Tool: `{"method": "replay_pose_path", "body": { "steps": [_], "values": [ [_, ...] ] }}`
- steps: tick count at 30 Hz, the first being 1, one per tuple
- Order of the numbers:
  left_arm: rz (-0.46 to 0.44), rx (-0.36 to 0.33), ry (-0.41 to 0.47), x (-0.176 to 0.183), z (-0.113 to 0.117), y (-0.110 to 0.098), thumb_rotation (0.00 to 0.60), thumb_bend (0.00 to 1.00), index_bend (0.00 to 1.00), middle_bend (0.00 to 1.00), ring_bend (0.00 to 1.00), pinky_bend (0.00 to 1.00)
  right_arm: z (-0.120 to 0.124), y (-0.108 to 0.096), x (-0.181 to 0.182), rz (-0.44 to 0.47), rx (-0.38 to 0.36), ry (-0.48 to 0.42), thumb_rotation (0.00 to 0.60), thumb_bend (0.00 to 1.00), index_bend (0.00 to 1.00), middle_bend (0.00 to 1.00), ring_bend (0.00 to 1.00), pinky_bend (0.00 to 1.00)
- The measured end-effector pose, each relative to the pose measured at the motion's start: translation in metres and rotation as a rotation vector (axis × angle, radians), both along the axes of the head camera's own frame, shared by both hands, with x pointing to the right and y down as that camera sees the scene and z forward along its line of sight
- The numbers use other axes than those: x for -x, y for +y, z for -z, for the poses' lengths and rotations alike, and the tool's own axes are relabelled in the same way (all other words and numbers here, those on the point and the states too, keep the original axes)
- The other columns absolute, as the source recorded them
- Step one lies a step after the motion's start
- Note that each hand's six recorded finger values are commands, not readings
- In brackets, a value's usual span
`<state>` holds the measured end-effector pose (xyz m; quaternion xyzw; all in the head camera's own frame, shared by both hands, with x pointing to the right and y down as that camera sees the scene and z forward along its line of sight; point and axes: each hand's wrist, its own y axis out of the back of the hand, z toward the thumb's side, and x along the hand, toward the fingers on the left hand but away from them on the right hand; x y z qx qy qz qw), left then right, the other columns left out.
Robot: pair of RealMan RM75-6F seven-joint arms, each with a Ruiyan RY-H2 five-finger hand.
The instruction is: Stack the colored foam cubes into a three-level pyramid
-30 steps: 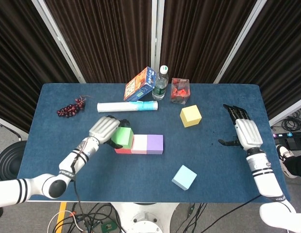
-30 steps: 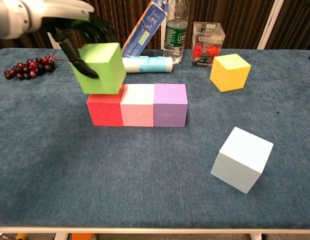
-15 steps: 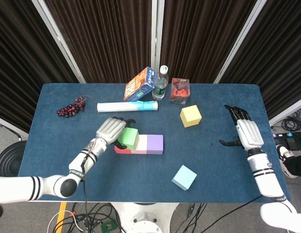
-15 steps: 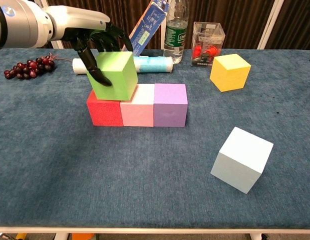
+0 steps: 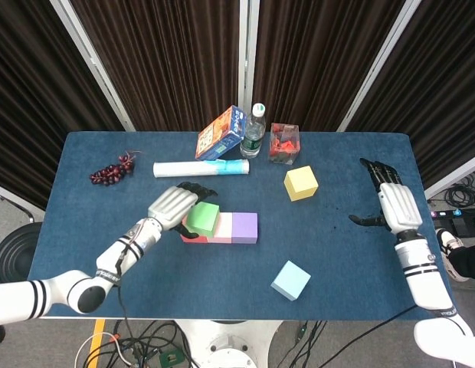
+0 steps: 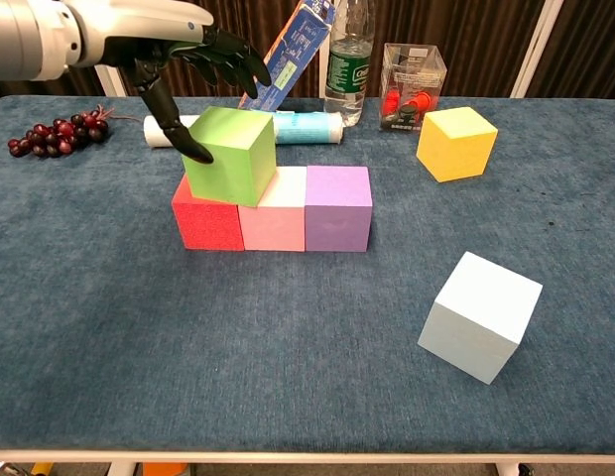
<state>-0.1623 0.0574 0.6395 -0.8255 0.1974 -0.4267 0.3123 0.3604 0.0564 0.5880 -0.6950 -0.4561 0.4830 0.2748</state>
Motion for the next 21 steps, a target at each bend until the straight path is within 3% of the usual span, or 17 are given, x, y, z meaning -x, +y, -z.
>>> {"method": "replay_pose_path", "body": {
  "steps": [10, 15, 21],
  "values": [
    [-0.098, -0.024, -0.012, 0.008, -0.018, -0.003, 0.6, 0.06, 0.19, 0.2, 0.13, 0.15, 0.001, 0.003, -0.004, -0.018, 0.002, 0.004, 0.6, 0.0, 0.0, 0.1, 0.0, 0.0],
    [-0.112, -0.051, -0.005, 0.004, -0.022, -0.002, 0.6, 0.06, 0.24, 0.28, 0.15, 0.15, 0.0, 0.003, -0.004, -0.023, 0.004, 0.002, 0.6, 0.0, 0.0, 0.1, 0.0, 0.0],
    [-0.092, -0.059, 0.027, -0.003, -0.026, -0.003, 0.6, 0.09, 0.33, 0.45, 0.28, 0.15, -0.002, 0.004, -0.005, -0.027, 0.007, 0.0, 0.6, 0.0, 0.0, 0.1, 0.0, 0.0]
  ]
}}
